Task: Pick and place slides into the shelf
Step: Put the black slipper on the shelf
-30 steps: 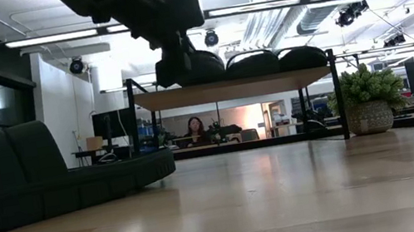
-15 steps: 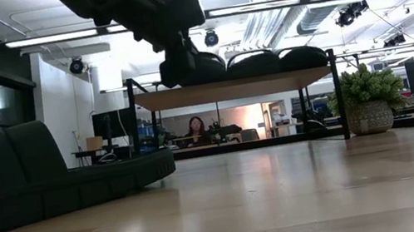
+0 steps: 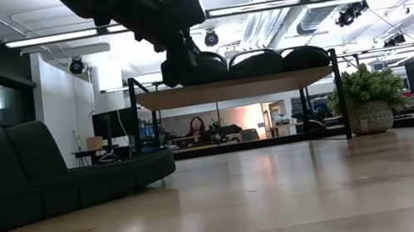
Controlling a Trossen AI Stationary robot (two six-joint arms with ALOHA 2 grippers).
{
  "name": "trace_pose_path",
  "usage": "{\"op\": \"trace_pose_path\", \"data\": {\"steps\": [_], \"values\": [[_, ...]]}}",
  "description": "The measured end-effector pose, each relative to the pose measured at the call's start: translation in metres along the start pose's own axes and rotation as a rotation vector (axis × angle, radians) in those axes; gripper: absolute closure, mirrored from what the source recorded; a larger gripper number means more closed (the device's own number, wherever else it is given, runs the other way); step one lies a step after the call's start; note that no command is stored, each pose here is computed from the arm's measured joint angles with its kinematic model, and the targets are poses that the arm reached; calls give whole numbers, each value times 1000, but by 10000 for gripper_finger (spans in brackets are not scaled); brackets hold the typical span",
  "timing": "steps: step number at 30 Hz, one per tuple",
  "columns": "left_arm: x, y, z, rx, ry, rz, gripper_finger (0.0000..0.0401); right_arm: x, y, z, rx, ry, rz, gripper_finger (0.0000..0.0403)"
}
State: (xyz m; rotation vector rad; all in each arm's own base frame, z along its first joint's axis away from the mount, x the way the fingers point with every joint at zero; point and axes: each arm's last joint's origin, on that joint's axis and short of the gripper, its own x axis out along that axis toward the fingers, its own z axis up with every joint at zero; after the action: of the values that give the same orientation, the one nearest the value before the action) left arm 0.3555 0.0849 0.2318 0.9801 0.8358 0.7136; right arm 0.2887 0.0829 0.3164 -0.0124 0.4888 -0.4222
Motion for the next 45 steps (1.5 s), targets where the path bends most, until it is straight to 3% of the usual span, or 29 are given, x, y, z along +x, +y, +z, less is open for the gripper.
{"op": "trace_pose_path", "data": {"steps": [10, 20, 26, 45], "values": [[-1, -3, -1, 24, -5, -37, 375, 0, 0, 0, 0, 0, 0, 261], [-1, -4, -1, 4, 5, -38, 248, 0, 0, 0, 0, 0, 0, 261], [-13, -9, 7, 14, 13, -8, 207, 0, 0, 0, -2, 2, 0, 261], [-50, -12, 40, 13, -6, 68, 222, 0, 0, -1, -2, 11, 14, 261]]}}
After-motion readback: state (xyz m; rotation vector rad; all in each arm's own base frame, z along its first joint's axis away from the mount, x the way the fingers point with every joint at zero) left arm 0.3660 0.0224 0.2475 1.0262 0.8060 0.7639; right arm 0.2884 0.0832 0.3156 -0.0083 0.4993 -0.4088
